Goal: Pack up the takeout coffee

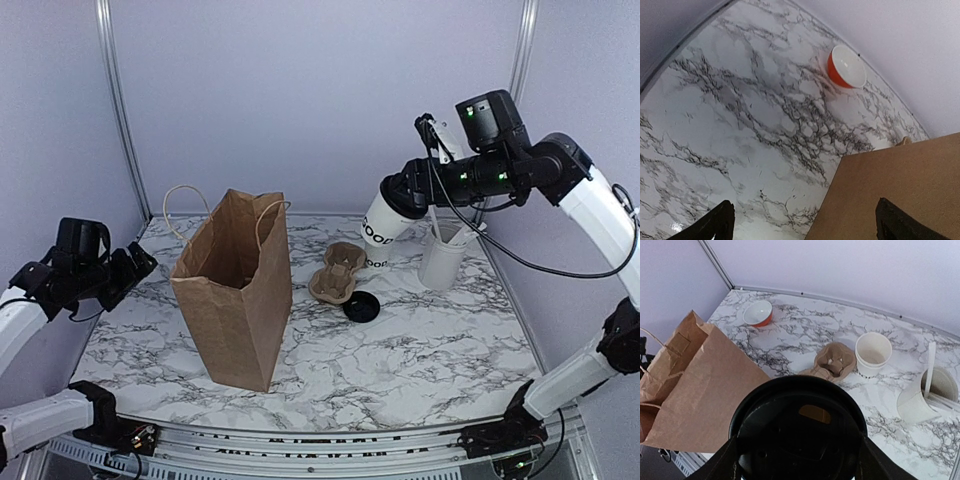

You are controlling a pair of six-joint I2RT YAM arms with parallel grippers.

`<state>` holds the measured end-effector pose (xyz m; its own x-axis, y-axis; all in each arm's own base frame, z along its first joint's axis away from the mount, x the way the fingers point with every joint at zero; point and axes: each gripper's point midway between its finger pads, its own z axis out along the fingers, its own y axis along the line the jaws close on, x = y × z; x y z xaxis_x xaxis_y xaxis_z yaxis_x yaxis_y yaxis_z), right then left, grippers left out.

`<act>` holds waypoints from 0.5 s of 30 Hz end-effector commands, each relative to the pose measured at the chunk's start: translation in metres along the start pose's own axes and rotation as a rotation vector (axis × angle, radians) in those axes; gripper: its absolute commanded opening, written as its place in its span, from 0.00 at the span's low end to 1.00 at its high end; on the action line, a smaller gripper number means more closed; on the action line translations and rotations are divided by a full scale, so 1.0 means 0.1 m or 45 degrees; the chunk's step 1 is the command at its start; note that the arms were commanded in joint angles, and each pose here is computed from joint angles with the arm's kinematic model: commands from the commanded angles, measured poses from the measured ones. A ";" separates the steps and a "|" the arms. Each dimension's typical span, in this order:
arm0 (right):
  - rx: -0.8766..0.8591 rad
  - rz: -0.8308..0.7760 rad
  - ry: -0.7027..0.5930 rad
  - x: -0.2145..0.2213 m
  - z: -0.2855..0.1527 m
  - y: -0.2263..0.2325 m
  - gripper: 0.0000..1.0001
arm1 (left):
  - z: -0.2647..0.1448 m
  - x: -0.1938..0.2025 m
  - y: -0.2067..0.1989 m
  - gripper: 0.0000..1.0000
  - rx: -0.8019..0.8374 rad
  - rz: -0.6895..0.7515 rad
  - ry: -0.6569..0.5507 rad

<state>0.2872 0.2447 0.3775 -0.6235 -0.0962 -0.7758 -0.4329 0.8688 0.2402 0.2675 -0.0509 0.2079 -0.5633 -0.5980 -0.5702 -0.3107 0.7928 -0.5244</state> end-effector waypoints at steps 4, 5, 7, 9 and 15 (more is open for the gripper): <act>-0.067 -0.117 -0.116 -0.47 -0.23 0.22 0.64 | 0.46 0.84 0.25 0.99 0.086 -0.066 0.310; -0.079 -0.122 -0.130 -0.52 -0.25 0.25 0.63 | 0.50 0.93 0.31 0.99 0.078 -0.068 0.335; -0.102 -0.133 -0.160 -0.62 -0.29 0.30 0.63 | 0.57 1.11 0.36 0.99 0.079 -0.071 0.377; -0.125 -0.147 -0.195 -0.72 -0.35 0.35 0.64 | 0.62 1.28 0.35 0.99 0.090 -0.064 0.419; -0.199 -0.172 -0.284 -0.93 -0.48 0.49 0.64 | 0.74 1.66 0.32 0.99 0.042 0.013 0.492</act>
<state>0.3011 0.2672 0.4669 -0.4595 -0.0887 -0.8838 -0.5525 0.8076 0.2062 0.2115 -0.1182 0.0512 -0.8297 -0.4854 -0.2757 -0.2965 0.8016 -0.5191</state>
